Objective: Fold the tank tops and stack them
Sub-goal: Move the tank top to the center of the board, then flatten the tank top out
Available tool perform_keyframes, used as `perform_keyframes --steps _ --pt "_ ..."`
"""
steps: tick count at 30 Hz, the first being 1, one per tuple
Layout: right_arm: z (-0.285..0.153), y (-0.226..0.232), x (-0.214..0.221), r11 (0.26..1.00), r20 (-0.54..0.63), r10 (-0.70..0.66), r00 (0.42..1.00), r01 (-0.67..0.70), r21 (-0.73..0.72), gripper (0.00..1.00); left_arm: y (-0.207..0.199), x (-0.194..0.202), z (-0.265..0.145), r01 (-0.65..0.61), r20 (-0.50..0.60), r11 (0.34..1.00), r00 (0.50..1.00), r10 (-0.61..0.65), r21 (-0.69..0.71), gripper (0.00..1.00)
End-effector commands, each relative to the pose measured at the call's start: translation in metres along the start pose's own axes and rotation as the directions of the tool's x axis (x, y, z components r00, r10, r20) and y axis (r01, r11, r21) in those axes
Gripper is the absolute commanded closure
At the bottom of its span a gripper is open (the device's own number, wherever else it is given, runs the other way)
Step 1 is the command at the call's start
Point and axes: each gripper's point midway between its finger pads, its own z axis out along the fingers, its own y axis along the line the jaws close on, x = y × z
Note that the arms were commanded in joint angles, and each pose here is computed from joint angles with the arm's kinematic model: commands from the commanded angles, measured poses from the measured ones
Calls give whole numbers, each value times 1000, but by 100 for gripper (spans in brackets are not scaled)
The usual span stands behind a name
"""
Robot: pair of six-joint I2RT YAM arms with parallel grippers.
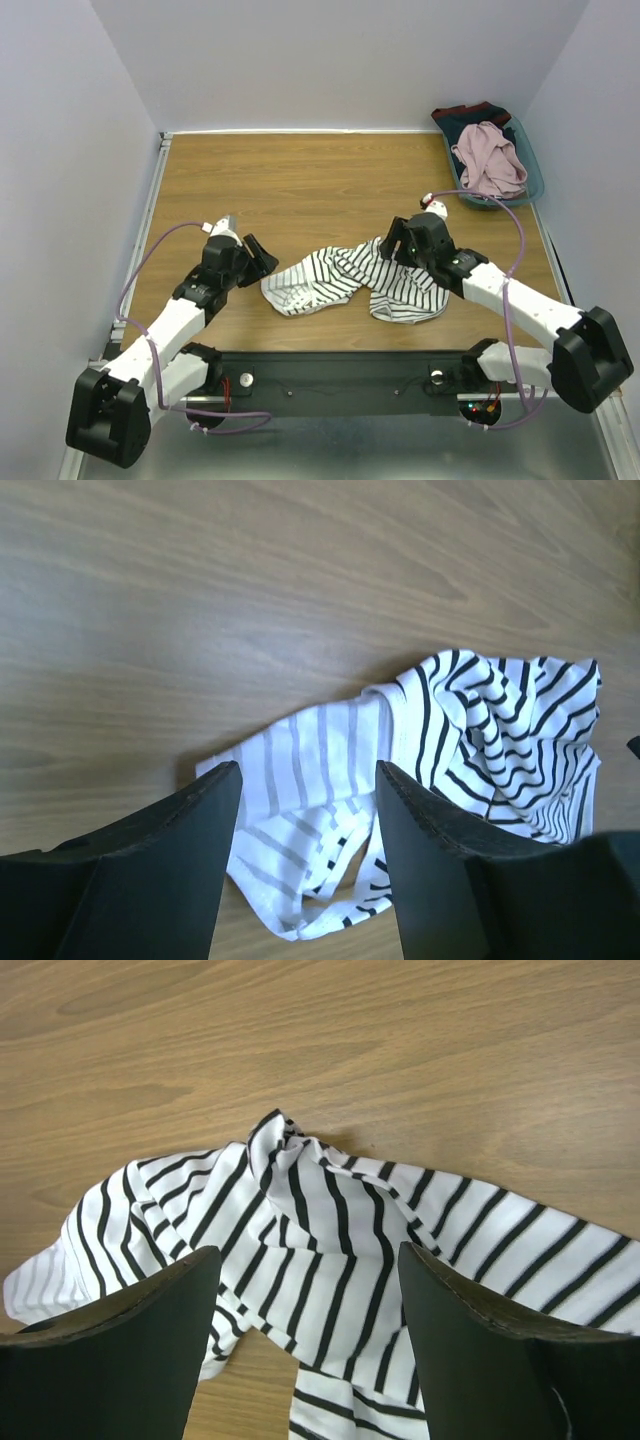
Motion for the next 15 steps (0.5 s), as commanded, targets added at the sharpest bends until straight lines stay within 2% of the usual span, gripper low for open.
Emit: perform_keyframes --steps 1,2,3,9,13,14,15 --pt "-13 -3 -11 1000 47 -3 999 2 6 23 -25 11 3 19 -5 993 1000 -18 114 34" --pt "-15 -2 -10 1000 40 -8 999 9 -4 23 -24 18 3 19 -20 994 1000 -17 112 33" --pt "-18 -1 -9 1000 29 -12 999 13 -11 24 -22 29 4 28 -42 994 999 -24 103 29" --pt "-22 7 33 997 -110 -25 994 16 -78 44 -9 68 13 74 -126 997 989 -71 13 13" --pt "-23 4 59 997 -154 -35 987 24 -69 44 -6 69 23 79 -126 996 989 -82 -30 13" --pt "-21 1 62 998 -161 -40 986 31 -58 44 -5 61 30 76 -97 995 992 -81 -57 17" --pt "-19 -1 63 998 -163 -43 986 36 -49 44 0 62 32 70 -97 995 992 -78 -78 17"
